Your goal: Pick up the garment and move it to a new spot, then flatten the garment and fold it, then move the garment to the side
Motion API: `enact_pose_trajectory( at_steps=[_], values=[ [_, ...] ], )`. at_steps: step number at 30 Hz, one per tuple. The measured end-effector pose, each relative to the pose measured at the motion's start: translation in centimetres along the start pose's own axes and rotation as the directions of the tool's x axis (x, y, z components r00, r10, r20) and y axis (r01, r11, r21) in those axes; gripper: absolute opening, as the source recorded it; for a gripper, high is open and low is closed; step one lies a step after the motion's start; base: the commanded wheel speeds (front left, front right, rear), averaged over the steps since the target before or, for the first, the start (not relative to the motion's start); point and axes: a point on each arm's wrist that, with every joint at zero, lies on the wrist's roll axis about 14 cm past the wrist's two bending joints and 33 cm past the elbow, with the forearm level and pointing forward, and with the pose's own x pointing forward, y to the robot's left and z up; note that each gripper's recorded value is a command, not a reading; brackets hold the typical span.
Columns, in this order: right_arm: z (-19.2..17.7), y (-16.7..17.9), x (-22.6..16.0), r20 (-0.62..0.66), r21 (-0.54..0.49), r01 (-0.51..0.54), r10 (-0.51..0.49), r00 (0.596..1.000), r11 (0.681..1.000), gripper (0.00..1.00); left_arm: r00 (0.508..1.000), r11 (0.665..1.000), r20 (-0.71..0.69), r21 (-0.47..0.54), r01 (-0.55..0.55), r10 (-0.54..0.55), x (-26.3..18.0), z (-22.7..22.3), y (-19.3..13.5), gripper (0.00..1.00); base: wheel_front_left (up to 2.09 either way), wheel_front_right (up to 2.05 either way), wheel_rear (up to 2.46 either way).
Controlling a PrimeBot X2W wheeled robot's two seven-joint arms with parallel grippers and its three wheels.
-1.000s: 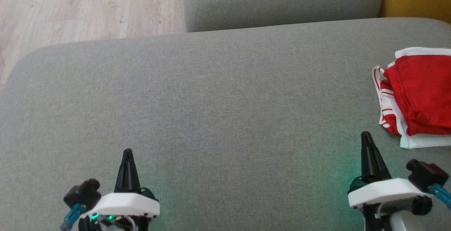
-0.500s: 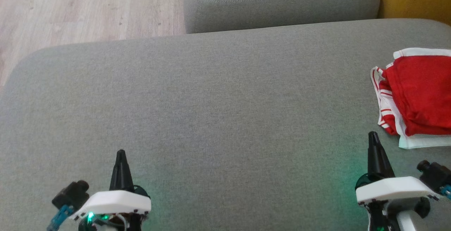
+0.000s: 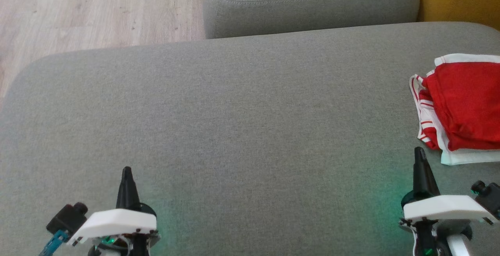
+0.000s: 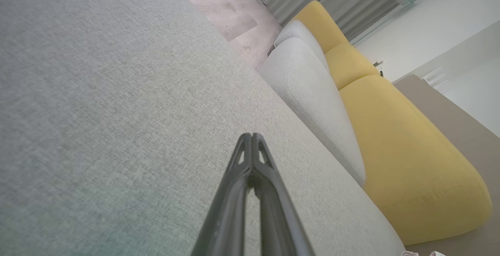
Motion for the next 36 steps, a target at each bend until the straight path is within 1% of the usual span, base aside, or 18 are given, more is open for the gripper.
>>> enact_pose_trajectory(
  at_steps=[9,17,27,36],
  values=[
    [0.6,0.0,0.2,0.011,0.108,0.003,-0.005,1.000,0.994,0.00,1.000,0.996,0.003,-0.093,0.001,-0.001,0.0,0.6,0.1,0.00,0.00,0.00,0.00],
    [1.1,-0.1,0.3,0.019,0.202,0.007,-0.011,1.000,0.979,0.00,1.000,0.985,0.004,-0.174,0.005,-0.004,0.0,1.0,0.2,0.00,0.00,0.00,0.00],
    [1.3,-0.2,0.2,0.019,0.318,0.011,-0.018,1.000,0.948,0.00,1.000,0.962,0.009,-0.274,0.020,-0.018,0.0,1.5,0.1,0.00,0.00,0.00,0.00],
    [1.7,-0.4,0.2,0.024,0.418,0.008,-0.020,1.000,0.908,0.00,0.999,0.933,0.017,-0.359,0.035,-0.031,0.1,2.1,0.0,0.00,0.00,0.00,0.00]
  ],
)
